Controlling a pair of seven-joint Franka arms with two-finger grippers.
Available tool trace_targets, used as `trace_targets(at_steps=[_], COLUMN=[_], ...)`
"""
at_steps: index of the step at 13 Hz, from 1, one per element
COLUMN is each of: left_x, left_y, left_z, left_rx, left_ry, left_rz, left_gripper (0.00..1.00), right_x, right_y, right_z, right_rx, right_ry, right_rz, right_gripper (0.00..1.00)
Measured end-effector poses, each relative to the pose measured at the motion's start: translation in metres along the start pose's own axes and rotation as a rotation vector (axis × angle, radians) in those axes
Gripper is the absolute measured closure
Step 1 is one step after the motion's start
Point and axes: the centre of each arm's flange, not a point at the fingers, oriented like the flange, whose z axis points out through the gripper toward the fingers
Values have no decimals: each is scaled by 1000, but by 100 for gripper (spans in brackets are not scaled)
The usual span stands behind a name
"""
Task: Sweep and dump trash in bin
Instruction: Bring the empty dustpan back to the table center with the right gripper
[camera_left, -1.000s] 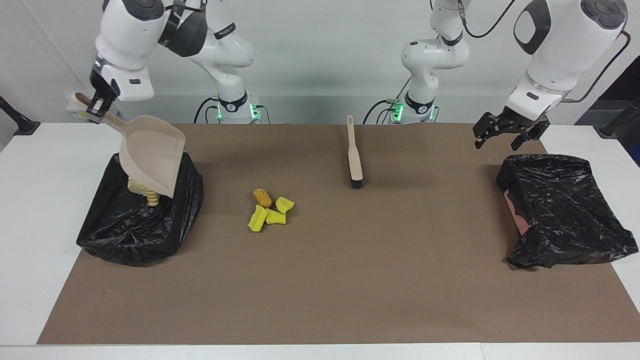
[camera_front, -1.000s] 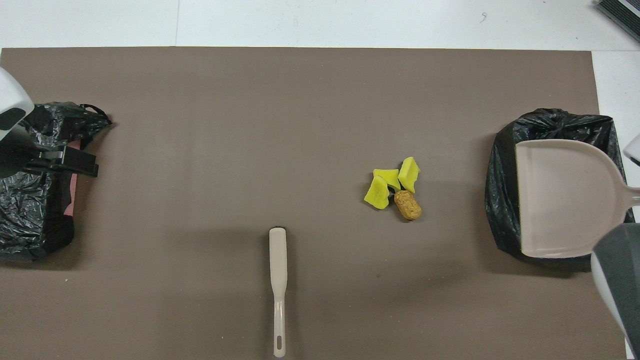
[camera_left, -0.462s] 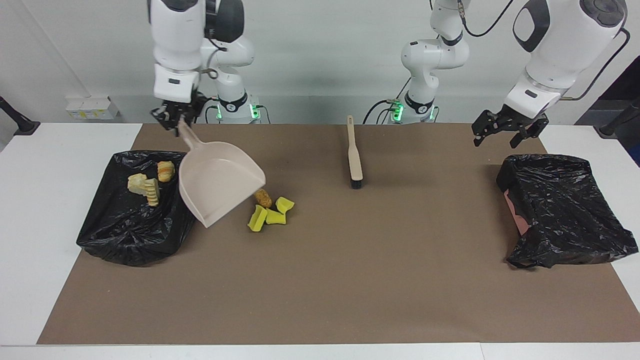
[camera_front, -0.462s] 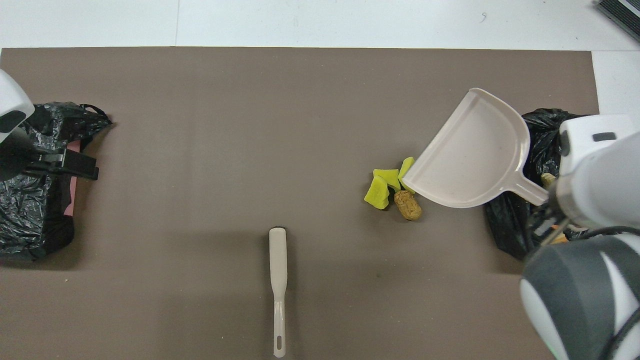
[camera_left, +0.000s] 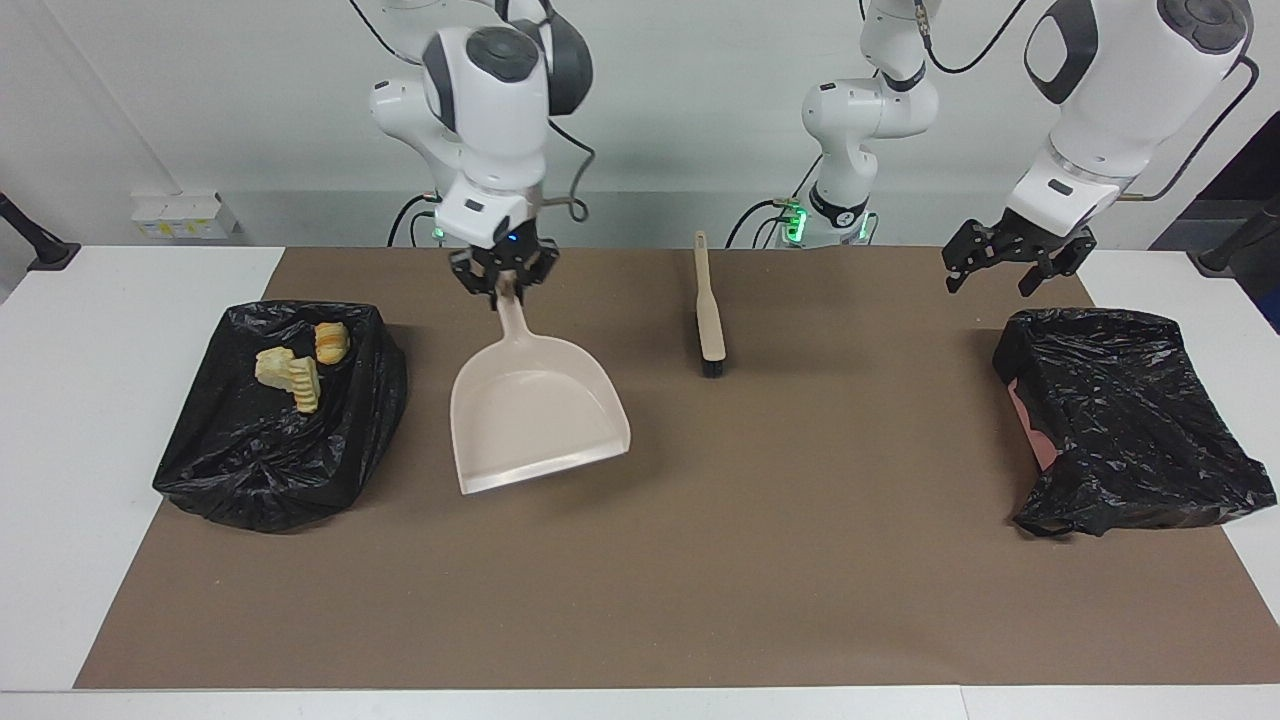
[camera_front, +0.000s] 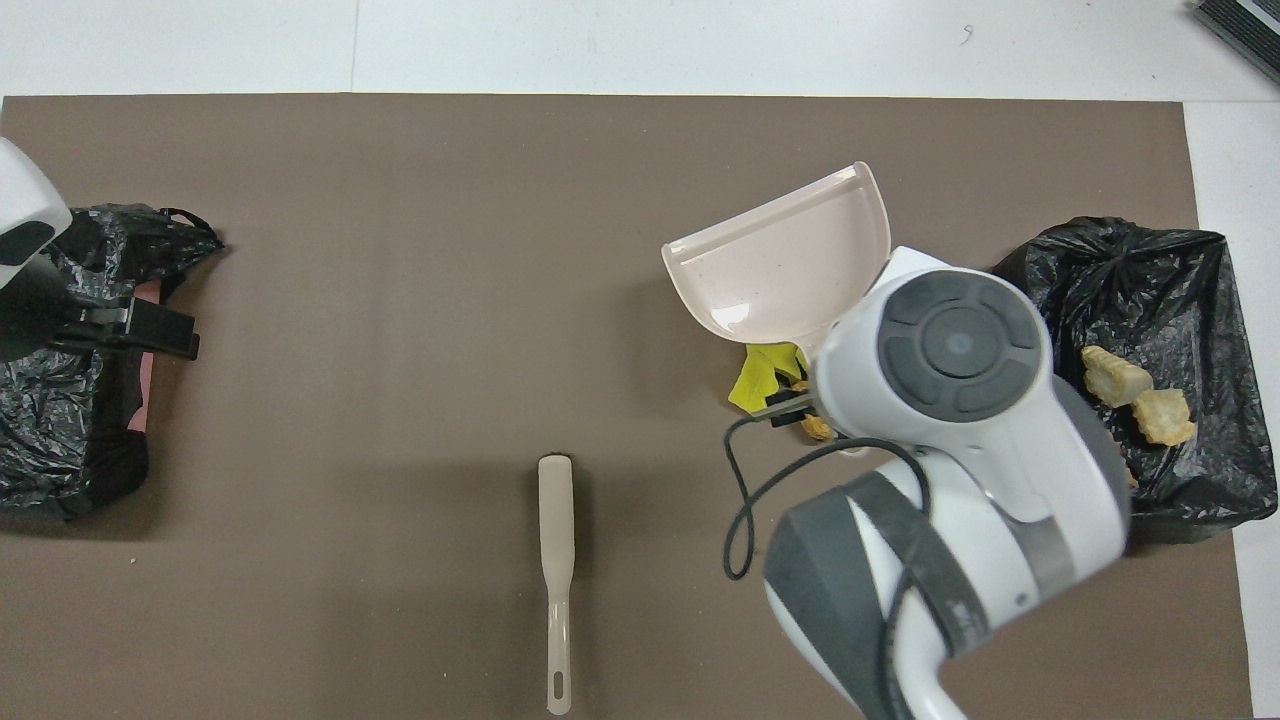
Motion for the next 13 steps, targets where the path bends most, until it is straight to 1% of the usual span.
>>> trace_targets(at_steps=[2, 7, 10, 13], left_x=[0, 0, -1, -1], left_y=[0, 2, 2, 2], left_z=[0, 0, 0, 0], left_rx=[0, 0, 0, 0], left_ry=[0, -2, -3, -6], left_rz=[1, 3, 3, 3], left_gripper=[0, 0, 0, 0], right_x=[24, 68, 78, 77], right_y=[-33, -148, -201, -219], right_z=[19, 59, 97, 112], right_rx=[66, 135, 182, 203], right_ry=[7, 3, 24, 35], right_rz=[122, 213, 229, 214], right_gripper=[67, 67, 67, 67])
